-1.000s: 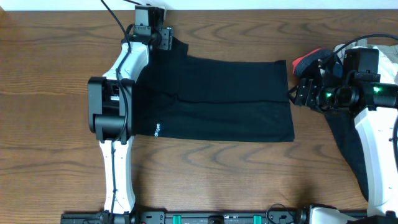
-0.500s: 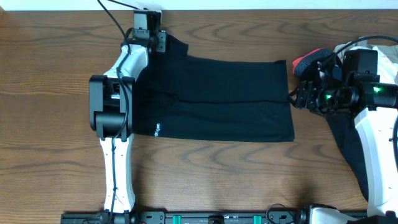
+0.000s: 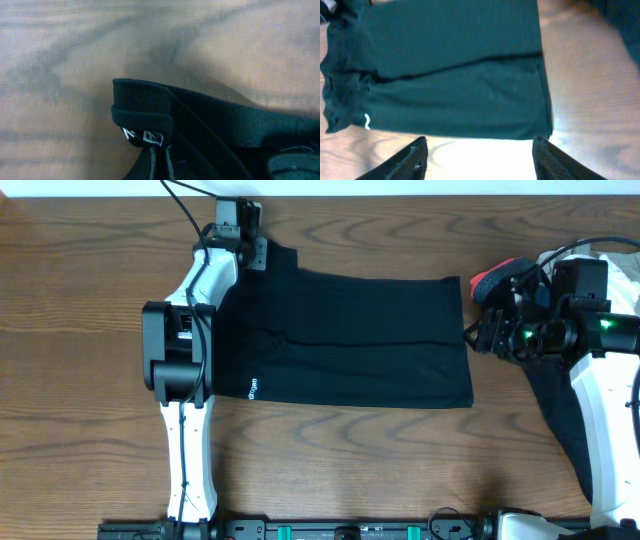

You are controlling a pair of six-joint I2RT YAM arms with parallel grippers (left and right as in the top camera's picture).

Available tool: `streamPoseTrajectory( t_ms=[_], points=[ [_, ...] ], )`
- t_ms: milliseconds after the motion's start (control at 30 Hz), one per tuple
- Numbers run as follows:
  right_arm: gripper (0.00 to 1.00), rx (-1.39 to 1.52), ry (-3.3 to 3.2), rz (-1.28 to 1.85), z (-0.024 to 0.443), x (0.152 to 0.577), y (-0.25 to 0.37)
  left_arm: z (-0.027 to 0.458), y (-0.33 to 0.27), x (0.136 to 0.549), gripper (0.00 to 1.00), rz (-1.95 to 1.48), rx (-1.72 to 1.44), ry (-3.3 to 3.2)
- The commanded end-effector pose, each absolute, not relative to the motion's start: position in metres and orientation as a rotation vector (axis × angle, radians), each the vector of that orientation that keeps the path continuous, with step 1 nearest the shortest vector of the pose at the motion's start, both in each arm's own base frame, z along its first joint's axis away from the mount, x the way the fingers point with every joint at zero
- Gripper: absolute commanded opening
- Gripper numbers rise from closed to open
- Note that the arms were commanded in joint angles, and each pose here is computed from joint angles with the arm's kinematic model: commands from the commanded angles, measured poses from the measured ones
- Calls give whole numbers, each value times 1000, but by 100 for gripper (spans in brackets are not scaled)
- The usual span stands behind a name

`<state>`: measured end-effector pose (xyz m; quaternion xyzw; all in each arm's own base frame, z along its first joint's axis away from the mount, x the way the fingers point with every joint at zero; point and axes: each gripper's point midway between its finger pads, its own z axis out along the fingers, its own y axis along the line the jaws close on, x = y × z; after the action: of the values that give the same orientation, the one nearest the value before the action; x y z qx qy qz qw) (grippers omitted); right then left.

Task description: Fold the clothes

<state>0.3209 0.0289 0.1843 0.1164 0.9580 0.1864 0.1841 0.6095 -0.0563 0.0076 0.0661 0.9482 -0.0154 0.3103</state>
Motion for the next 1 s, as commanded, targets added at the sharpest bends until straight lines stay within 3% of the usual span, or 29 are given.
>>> streamPoseTrajectory(
  t_ms=[0,200,367,533,967],
  points=[
    [58,331,2671,450,183,331,18,40,-51,602,6,-19,195,2498],
    [52,314,2599,410,175,367,10,101,-50,582,6,-20,197,2493],
    [50,319,2604,411,134,408,5,129,-51,557,6,-22,205,2533],
    [64,324,2597,401,94,453,-7,134,-53,534,6,-27,215,2602],
    [64,261,2534,567,37,541,-4,126,-71,518,6,-41,257,2662]
  ],
)
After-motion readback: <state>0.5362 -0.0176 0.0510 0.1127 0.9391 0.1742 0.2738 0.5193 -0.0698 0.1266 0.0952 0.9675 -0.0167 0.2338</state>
